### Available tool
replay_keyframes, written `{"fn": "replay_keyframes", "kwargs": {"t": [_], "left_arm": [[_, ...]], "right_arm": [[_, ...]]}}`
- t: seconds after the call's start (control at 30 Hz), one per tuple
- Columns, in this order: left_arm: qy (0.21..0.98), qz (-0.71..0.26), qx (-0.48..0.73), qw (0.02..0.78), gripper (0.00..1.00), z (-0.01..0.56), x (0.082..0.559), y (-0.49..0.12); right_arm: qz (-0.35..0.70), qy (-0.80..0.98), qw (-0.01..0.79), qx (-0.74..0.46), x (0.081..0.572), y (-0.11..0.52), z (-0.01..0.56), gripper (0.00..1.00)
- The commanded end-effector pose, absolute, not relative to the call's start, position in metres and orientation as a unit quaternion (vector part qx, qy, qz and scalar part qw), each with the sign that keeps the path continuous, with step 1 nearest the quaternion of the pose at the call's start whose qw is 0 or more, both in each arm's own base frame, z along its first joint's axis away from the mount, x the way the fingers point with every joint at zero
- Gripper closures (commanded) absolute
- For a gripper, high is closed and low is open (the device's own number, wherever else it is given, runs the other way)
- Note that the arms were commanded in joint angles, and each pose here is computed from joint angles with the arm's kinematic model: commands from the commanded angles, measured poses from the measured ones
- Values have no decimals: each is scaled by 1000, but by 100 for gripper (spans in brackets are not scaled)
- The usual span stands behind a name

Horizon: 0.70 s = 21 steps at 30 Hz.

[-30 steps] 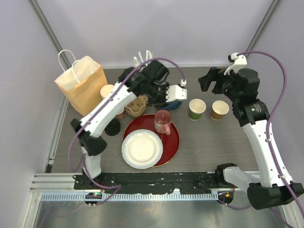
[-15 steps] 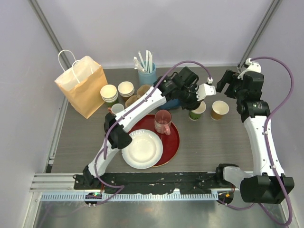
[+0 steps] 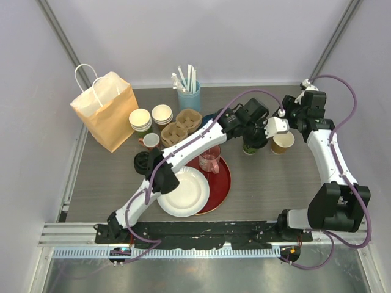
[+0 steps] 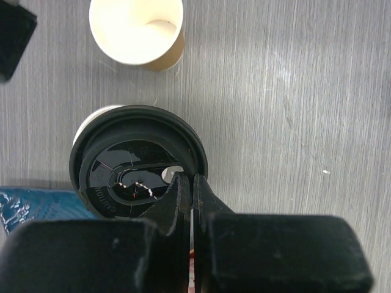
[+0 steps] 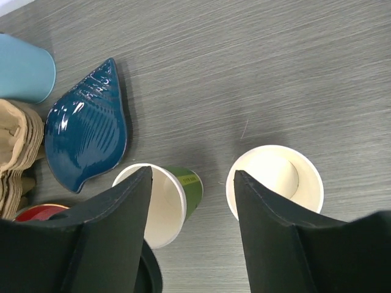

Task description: Pack the takeout coffee

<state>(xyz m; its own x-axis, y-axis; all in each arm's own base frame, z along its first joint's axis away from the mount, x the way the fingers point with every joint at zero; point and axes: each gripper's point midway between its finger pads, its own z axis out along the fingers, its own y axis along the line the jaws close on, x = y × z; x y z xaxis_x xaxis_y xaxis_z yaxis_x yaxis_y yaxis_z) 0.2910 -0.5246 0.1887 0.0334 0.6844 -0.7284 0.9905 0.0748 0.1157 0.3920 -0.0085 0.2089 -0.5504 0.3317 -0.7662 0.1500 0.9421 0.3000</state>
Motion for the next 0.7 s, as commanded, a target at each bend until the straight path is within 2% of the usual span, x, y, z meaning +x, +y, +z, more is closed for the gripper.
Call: {"fn": "replay_keyframes", "kwargs": {"t": [0.0, 0.03, 0.13, 0.37, 0.67], "left_arm": [[648, -219, 630, 367, 100, 242, 291, -500], [654, -211, 636, 350, 100, 230, 287, -493], [654, -203, 638, 352, 100, 245, 283, -480], [658, -192, 635, 355, 100, 245, 290, -475], [660, -187, 634, 358, 100, 247, 295, -468]], "right_arm": [[133, 874, 454, 115, 400, 4, 211, 42], [139, 877, 446, 113, 401, 6, 207, 44], [151, 888, 423, 102, 405, 12, 194, 49], [119, 917, 374, 66, 401, 31, 164, 47], [96, 935, 337, 59, 393, 32, 143, 56]]}}
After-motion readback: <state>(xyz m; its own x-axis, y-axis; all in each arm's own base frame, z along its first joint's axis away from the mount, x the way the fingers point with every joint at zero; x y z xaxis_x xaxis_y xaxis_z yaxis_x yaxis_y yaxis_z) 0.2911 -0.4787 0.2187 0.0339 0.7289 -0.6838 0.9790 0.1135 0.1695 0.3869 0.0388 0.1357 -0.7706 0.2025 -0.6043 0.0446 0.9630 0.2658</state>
